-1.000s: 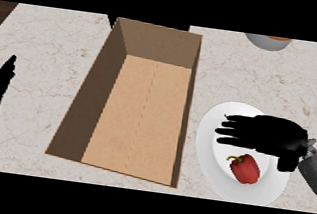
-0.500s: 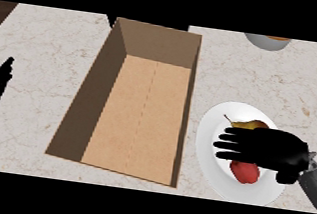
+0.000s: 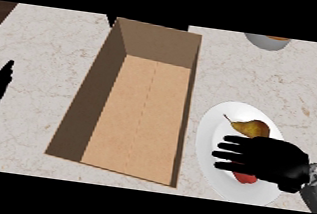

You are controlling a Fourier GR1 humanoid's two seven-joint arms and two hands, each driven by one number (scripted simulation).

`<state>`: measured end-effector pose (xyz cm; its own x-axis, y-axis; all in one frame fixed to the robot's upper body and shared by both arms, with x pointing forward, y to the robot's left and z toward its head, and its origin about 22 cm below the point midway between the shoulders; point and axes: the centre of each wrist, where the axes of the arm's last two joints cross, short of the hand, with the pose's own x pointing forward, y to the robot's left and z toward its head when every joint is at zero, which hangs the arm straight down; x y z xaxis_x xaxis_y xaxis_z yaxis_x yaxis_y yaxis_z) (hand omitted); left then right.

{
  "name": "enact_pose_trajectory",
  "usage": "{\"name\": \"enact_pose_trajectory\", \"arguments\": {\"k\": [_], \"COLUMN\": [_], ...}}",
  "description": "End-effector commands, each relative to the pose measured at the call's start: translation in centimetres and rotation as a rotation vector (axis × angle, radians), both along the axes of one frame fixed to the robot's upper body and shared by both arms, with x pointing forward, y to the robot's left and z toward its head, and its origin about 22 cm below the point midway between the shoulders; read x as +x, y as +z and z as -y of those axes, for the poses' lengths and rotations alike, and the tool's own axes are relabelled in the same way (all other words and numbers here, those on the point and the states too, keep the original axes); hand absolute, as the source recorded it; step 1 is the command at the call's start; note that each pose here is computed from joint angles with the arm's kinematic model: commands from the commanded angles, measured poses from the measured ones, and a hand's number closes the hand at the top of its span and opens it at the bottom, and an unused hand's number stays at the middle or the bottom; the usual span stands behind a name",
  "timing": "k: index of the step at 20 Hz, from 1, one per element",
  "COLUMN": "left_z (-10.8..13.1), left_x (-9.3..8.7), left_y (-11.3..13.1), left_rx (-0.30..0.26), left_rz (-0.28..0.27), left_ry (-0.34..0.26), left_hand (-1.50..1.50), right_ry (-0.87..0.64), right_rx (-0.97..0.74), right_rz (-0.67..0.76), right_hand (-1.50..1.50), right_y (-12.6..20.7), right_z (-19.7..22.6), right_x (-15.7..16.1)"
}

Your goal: Pick the bell pepper from the plate and place it in the cardboard box

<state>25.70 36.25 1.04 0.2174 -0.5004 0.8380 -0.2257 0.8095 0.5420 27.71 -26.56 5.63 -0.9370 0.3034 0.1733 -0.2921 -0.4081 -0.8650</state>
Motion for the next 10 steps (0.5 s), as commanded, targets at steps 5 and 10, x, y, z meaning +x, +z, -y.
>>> {"name": "enact_pose_trajectory", "arguments": {"k": [5,10], "left_z": [1.7,-1.2], "left_x": [0.0,0.6], "left_y": [0.2,0.4], "left_rx": [0.007,0.011], "left_rz": [0.010,-0.008], "left_ry": [0.016,-0.007], "left_hand": [0.00,0.00], "right_ry": [-0.048,-0.024], "right_rx": [-0.095,0.067], "right_rz": [-0.007,0.085], "right_hand": [-1.50,1.50], "right_y": [-2.4,-6.1], "right_z": [-1.1,-2.4], "right_x": [-2.1,-1.0]}}
